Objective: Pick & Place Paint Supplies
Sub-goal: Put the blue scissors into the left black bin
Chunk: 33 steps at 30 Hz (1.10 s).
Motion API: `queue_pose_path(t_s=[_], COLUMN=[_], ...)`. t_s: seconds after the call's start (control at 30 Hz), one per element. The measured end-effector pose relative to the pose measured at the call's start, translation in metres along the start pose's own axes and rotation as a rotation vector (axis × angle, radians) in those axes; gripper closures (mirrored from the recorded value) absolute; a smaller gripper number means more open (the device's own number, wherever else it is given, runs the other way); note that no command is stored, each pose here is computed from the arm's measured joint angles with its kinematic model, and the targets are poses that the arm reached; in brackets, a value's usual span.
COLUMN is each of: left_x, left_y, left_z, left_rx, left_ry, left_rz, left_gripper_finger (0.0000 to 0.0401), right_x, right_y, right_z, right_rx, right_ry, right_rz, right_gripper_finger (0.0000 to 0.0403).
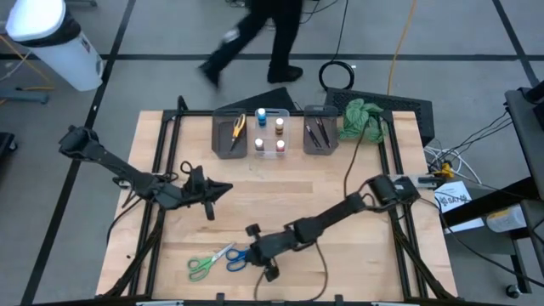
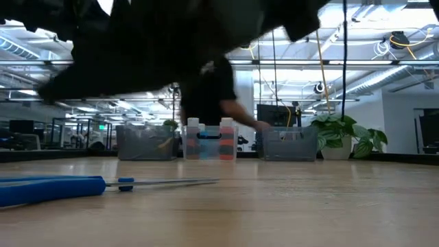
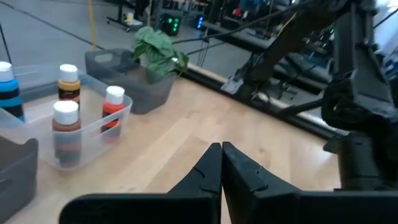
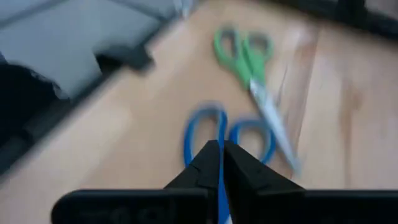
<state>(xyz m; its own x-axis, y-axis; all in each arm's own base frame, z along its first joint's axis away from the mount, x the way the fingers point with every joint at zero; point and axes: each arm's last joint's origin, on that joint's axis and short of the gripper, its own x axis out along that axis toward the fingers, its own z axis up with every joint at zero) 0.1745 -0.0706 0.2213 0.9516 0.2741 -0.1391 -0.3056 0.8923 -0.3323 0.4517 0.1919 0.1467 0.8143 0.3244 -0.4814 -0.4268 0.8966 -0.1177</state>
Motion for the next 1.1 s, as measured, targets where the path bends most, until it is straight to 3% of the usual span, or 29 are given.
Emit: queue_pose_path(t_s=[0.27, 0.7, 0.93, 1.1], left_x=[0.004, 0.005, 0.005, 0.005], left_y=[0.003, 0.005, 0.005, 0.006], left_z=[-0.002, -0.003, -0.003, -0.004], left_rx=[0.017, 0.025, 0.027, 0.032], left_ry=[0.007, 0.017, 0.021, 0.025], left_rz=[0.029, 0.044, 0.045, 0.048], left_gripper_finger=[0.0368, 0.0371, 0.0371, 0.0371], right_x=[0.006, -0.001, -0.021, -0.043], right_y=[-0.021, -0.038, -0.043, -0.049], right_z=[-0.027, -0.038, -0.031, -0.019], right_rx=[0.073, 0.214, 0.163, 0.160], right_ry=[0.239, 0.370, 0.474, 0.519], right_rz=[0.007, -0.048, -0.248, -0.315], right_gripper_finger=[0.0400, 0.0402, 0.0403, 0.0403])
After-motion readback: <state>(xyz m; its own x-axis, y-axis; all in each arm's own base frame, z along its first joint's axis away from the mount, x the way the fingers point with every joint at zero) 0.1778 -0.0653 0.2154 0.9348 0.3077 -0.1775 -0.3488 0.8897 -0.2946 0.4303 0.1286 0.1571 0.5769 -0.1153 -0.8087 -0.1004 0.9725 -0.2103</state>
